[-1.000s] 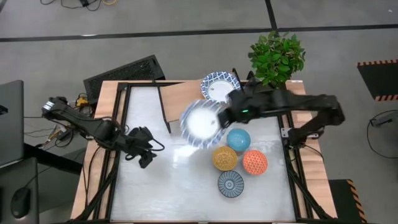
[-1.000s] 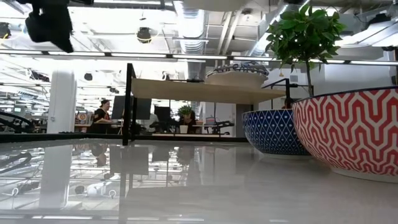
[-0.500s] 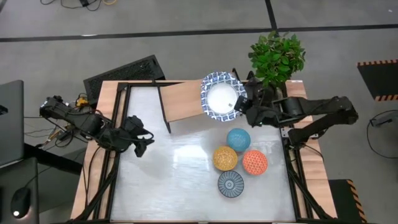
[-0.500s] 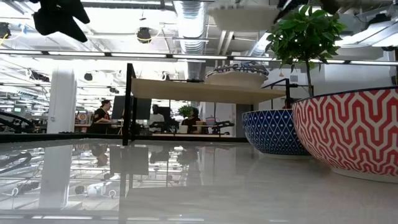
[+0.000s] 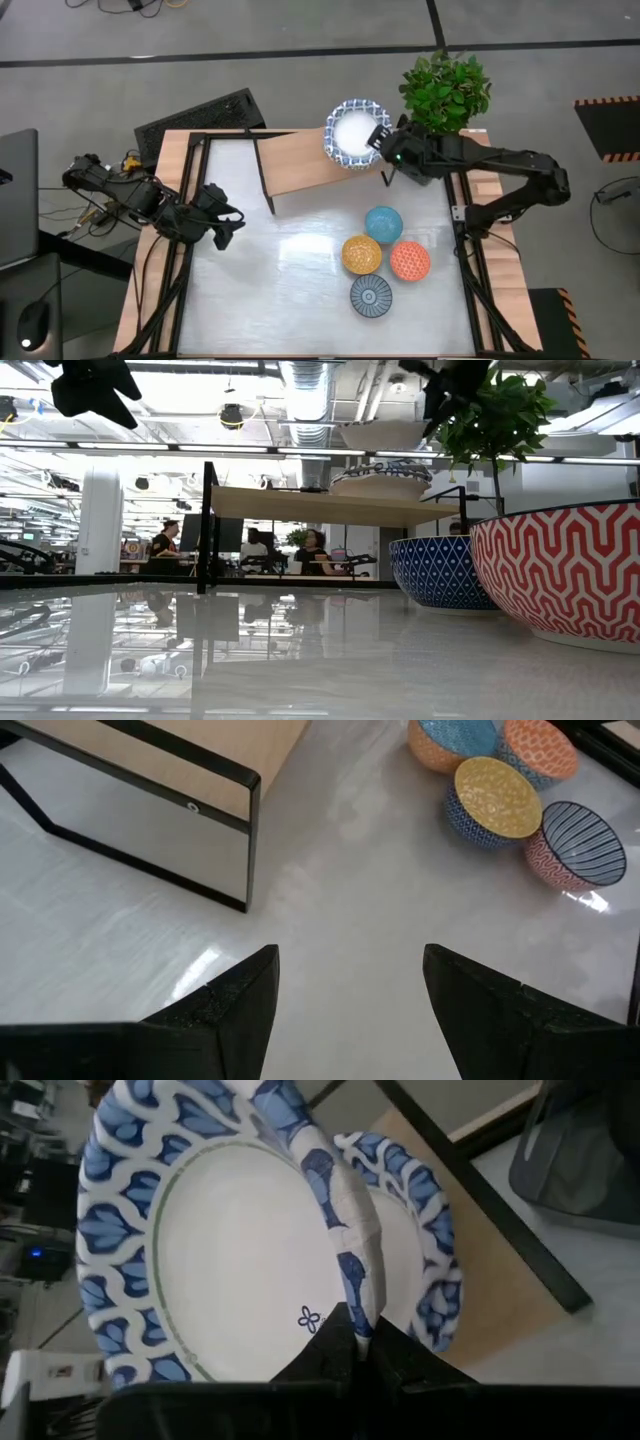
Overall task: Place and stack bowls onto a shelf
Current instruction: Stack the white patterned bowl on top of the white patterned bowls on the shelf, then put the light blue bowl on the shelf
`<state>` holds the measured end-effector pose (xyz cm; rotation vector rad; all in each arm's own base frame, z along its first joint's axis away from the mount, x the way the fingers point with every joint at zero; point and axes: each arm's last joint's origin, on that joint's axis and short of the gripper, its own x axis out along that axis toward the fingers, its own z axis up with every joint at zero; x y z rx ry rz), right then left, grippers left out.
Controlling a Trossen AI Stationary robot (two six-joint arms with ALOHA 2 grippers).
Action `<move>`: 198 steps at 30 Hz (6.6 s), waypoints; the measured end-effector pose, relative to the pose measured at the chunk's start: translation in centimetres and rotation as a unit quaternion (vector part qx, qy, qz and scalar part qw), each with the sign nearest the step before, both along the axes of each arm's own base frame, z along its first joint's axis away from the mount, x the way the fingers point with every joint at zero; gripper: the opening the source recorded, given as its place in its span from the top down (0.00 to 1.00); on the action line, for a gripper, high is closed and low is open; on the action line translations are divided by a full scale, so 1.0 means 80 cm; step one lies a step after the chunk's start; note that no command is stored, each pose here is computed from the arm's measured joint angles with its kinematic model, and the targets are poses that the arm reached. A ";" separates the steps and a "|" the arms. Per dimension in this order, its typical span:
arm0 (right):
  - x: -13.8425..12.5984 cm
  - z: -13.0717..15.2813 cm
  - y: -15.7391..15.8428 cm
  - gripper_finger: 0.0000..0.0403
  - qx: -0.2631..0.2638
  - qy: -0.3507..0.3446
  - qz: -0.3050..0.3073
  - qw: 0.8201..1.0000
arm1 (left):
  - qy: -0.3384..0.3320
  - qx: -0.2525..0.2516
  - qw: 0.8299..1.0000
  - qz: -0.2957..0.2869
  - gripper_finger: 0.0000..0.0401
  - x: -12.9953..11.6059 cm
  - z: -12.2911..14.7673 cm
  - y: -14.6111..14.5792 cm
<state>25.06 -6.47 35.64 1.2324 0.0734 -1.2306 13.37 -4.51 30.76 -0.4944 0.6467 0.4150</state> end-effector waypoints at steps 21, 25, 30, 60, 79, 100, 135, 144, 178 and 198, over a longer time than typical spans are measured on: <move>0.001 -0.021 -0.046 0.84 0.055 0.061 0.029 0.996 | -0.002 0.002 1.000 0.003 0.42 0.000 0.000 0.000; 0.000 -0.020 -0.050 0.78 0.057 0.056 0.030 0.996 | -0.003 0.001 1.000 0.004 0.42 0.000 0.000 0.000; 0.003 -0.017 -0.056 0.65 0.043 0.050 0.052 0.996 | -0.003 -0.001 1.000 0.006 0.42 0.000 0.000 0.000; -0.018 -0.003 0.063 0.58 -0.046 0.203 0.347 0.915 | -0.018 -0.010 0.999 0.035 0.42 0.001 0.001 0.001; -0.043 -0.137 0.108 0.36 0.163 0.379 0.303 0.859 | -0.013 -0.010 0.999 0.035 0.42 0.005 -0.001 -0.001; -0.050 -0.233 0.070 0.45 0.194 0.318 0.320 0.871 | -0.018 -0.020 0.998 0.050 0.42 0.005 -0.001 0.000; 0.006 -0.077 0.081 0.90 0.113 0.166 0.403 0.893 | -0.019 -0.028 0.998 0.060 0.42 0.004 -0.001 0.000; 0.082 0.004 0.100 0.90 0.019 0.068 0.450 0.890 | -0.019 -0.021 0.998 0.062 0.42 0.004 -0.001 0.000; 0.254 -0.056 -0.086 0.90 0.048 0.178 0.405 0.895 | -0.012 -0.013 0.998 0.064 0.42 0.002 -0.003 0.001; 0.250 -0.057 -0.098 0.70 0.044 0.189 0.387 0.901 | -0.017 -0.004 0.997 0.073 0.42 0.002 -0.002 0.002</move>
